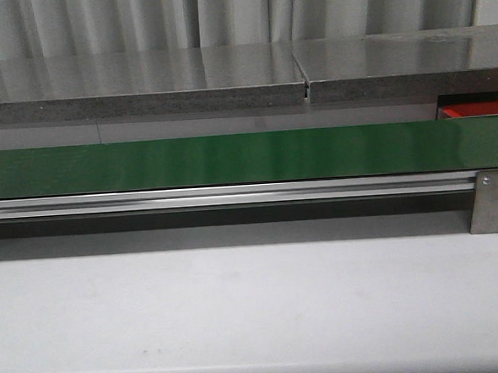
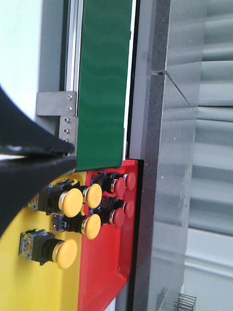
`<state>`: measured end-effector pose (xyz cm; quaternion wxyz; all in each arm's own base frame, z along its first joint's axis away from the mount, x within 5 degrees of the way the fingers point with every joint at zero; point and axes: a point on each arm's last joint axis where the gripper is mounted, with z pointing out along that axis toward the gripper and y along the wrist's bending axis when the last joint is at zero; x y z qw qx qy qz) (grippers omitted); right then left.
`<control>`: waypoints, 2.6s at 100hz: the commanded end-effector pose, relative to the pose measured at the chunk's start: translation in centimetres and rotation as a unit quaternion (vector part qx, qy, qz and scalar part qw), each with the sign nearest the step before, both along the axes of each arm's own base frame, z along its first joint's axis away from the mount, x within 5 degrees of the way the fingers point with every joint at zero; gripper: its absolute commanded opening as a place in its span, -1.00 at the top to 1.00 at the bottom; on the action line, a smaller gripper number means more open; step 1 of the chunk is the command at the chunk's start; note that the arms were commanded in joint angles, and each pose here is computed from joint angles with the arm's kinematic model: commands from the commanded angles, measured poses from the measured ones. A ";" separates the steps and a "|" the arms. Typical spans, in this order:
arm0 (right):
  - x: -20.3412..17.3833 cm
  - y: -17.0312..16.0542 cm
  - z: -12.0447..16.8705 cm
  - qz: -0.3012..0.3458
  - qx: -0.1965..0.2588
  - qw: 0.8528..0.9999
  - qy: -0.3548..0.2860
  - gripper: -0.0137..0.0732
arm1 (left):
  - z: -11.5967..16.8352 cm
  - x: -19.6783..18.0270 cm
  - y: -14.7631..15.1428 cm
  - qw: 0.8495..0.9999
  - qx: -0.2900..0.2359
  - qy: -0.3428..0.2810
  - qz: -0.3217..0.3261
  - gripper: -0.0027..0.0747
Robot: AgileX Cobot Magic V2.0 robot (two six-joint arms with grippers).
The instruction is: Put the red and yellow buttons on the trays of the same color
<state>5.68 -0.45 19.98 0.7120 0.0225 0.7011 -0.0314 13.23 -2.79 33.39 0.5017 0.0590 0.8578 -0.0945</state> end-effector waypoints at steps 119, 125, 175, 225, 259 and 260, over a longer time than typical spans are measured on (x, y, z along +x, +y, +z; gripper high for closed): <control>-0.4 0.1 1.5 0.002 -0.010 0.998 -0.057 0.95 | 0.6 -0.8 1.2 0.982 -0.027 -0.176 0.057 0.98; -0.4 0.1 1.5 0.002 -0.010 0.998 -0.057 0.95 | -0.3 -1.3 1.4 0.980 -0.025 -0.187 0.065 0.98; -0.4 0.1 1.5 0.002 -0.010 0.998 -0.057 0.95 | -7.6 -5.7 2.6 0.956 -0.031 -0.270 0.107 0.98; -0.3 0.1 1.5 0.002 -0.009 0.998 -0.056 0.95 | -12.7 -7.8 2.6 0.947 -0.042 -0.300 0.108 0.98; -0.3 0.1 1.5 0.002 -0.009 0.998 -0.055 0.95 | -12.7 -7.8 2.6 0.947 -0.042 -0.300 0.108 0.98; -0.3 0.1 1.5 0.002 -0.009 0.998 -0.055 0.95 | -12.7 -7.8 2.6 0.947 -0.042 -0.300 0.108 0.98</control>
